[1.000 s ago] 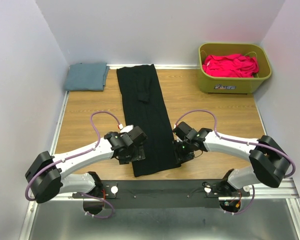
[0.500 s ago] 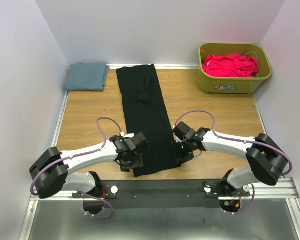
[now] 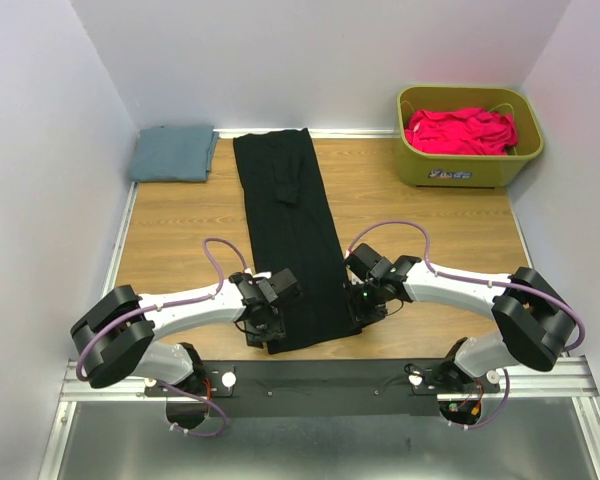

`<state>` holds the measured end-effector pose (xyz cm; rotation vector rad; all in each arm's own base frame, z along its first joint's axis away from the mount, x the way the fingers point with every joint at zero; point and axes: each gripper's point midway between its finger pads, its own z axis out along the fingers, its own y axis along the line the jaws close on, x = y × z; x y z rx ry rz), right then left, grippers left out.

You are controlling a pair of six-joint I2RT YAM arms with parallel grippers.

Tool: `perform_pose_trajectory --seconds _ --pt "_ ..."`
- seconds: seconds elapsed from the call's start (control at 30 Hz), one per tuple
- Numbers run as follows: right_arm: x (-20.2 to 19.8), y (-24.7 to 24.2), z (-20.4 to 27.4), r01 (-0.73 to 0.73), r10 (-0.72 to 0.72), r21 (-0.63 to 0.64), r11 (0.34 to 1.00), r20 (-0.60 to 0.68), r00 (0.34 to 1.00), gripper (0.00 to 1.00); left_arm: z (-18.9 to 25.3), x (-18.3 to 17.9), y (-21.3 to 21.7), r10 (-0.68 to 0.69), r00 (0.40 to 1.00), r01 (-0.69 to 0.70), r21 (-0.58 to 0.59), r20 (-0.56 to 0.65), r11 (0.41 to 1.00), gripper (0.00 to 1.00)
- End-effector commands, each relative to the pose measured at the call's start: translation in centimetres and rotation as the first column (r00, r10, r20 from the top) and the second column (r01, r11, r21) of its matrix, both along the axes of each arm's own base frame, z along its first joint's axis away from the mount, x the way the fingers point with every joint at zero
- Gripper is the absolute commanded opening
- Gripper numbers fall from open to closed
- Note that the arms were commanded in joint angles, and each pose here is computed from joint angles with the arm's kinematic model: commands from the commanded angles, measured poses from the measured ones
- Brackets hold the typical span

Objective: Fold and stack the t-shirts
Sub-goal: Fold the tshirt

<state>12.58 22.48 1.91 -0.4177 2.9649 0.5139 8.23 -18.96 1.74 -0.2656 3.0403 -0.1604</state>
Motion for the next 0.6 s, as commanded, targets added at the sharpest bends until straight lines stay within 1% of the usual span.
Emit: perform_pose_trajectory --seconds 0.0,0.17,0.23,0.3,0.33,0.37,0.4,0.43,0.47,0.5,0.53,0.57 --pt "0.5 1.0 0.9 -0.026 0.025 0.045 0.999 0.018 1.0 0.45 -0.8 -0.4 -0.3 0.013 1.0 -0.013 -0.015 -0.018 1.0 0.53" --pt "0.3 0.7 0.4 -0.029 0.029 0.032 0.999 0.004 1.0 0.45 -1.5 -0.6 -0.3 0.013 1.0 -0.013 -0.008 -0.025 1.0 0.47" --pt "0.1 0.3 0.0 -0.026 0.026 0.016 1.0 0.001 1.0 0.4 -1.7 -0.7 -0.1 0.008 1.0 -0.008 0.0 -0.029 1.0 0.44" --pt "0.1 0.2 -0.1 -0.028 0.028 0.012 1.0 0.003 1.0 0.33 -1.8 -0.8 0.1 0.007 0.999 -0.007 0.006 -0.031 1.0 0.37" --pt "-0.1 -0.1 -0.3 -0.024 0.024 0.005 1.0 0.0 1.0 0.28 -1.8 -0.8 0.1 0.009 0.999 -0.008 0.006 -0.031 1.0 0.31" --pt "-0.1 -0.2 -0.3 -0.023 0.023 0.003 1.0 0.001 1.0 0.26 -1.9 -0.9 0.3 0.013 0.999 -0.013 0.011 -0.035 1.0 0.26" --pt "-0.2 -0.3 -0.3 -0.022 0.022 0.004 1.0 0.002 1.0 0.23 -1.8 -1.4 0.1 0.008 0.998 -0.008 -0.003 -0.058 1.0 0.25" --pt "-0.4 -0.5 -0.4 -0.02 0.02 -0.001 1.0 -0.004 1.0 0.19 -1.8 -1.4 0.0 0.008 0.998 -0.008 -0.006 -0.06 1.0 0.2" --pt "-0.5 -0.6 -0.3 -0.019 0.019 0.001 1.0 -0.002 1.0 0.17 -1.9 -1.6 0.2 0.009 0.998 -0.01 0.0 -0.065 1.0 0.19" --pt "-0.5 -0.6 -0.3 -0.019 0.019 0.002 1.0 -0.001 1.0 0.15 -1.9 -1.6 0.3 0.008 0.998 -0.008 0.003 -0.065 1.0 0.15" --pt "-0.6 -0.8 -0.4 -0.02 0.02 -0.003 1.0 -0.004 1.0 0.11 -2.0 -1.6 0.4 0.009 0.998 -0.008 0.007 -0.068 1.0 0.13" --pt "-0.7 -0.9 -0.4 -0.023 0.022 -0.005 1.0 -0.003 1.0 0.1 -2.0 -1.7 0.5 0.009 0.998 -0.008 0.012 -0.069 1.0 0.12"
